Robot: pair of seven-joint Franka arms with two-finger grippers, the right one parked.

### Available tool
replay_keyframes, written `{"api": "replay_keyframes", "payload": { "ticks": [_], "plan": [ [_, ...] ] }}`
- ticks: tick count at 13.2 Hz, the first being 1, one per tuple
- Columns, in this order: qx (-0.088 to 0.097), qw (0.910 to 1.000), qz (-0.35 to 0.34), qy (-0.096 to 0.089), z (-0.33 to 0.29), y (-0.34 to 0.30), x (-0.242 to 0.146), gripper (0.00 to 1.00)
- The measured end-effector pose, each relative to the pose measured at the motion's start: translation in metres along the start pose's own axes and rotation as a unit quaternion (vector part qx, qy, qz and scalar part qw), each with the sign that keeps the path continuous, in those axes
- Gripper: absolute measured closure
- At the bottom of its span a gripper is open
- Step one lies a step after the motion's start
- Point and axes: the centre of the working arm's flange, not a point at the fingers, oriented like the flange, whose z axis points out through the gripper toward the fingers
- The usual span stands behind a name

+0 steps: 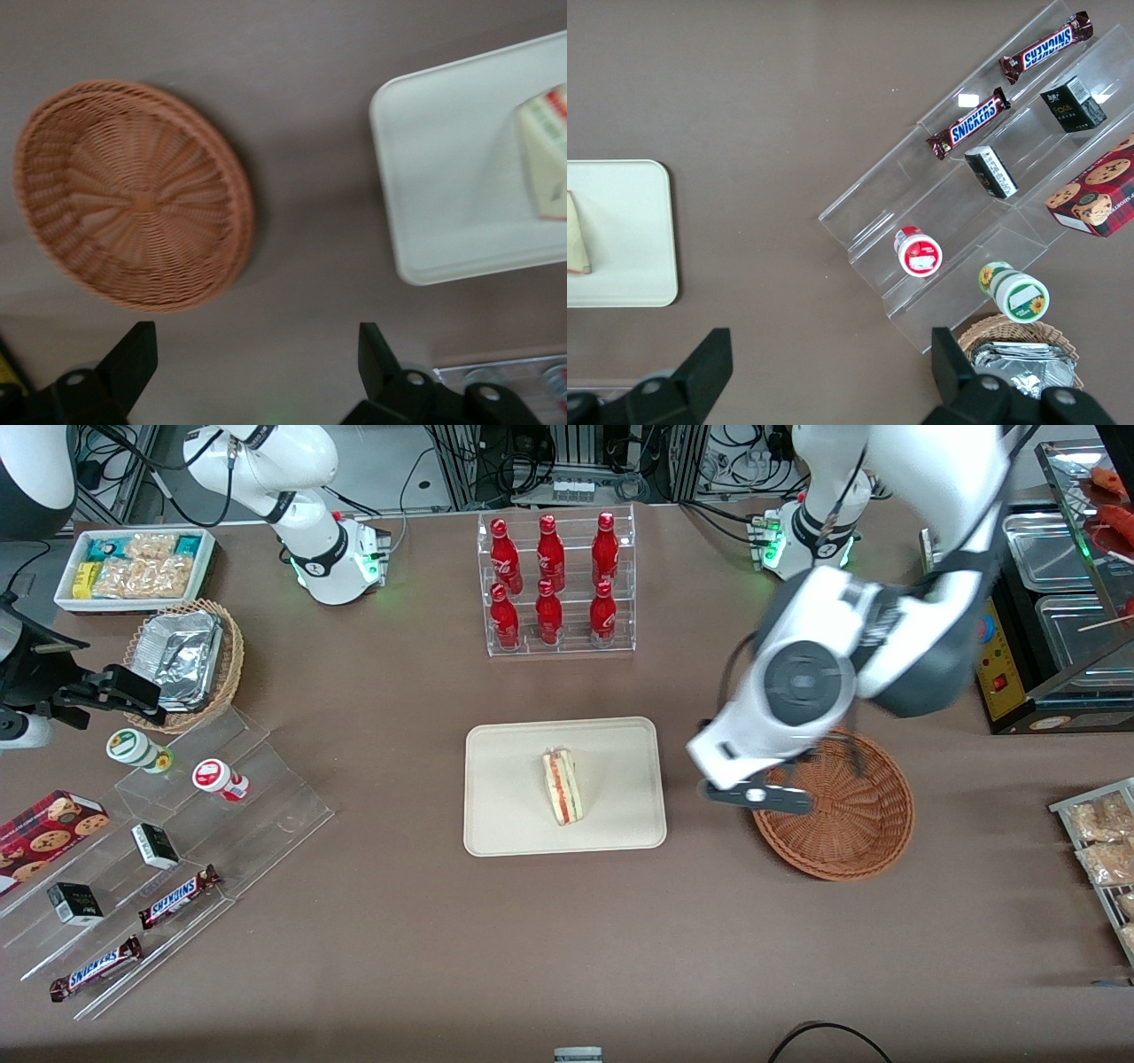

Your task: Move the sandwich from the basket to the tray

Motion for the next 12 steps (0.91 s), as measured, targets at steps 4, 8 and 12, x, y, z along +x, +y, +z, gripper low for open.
{"api": "replay_keyframes", "payload": {
  "ticks": [4, 8, 12],
  "plan": [
    [-0.013, 0.9997, 0.019, -0.002, -0.002, -0.064, -0.024, 0.00],
    [-0.024, 0.9992, 0.030, 0.009, -0.035, -0.115, -0.058, 0.00],
    [-0.017, 0.9997, 0.015, 0.010, -0.062, -0.137, -0.089, 0.00]
  ]
}}
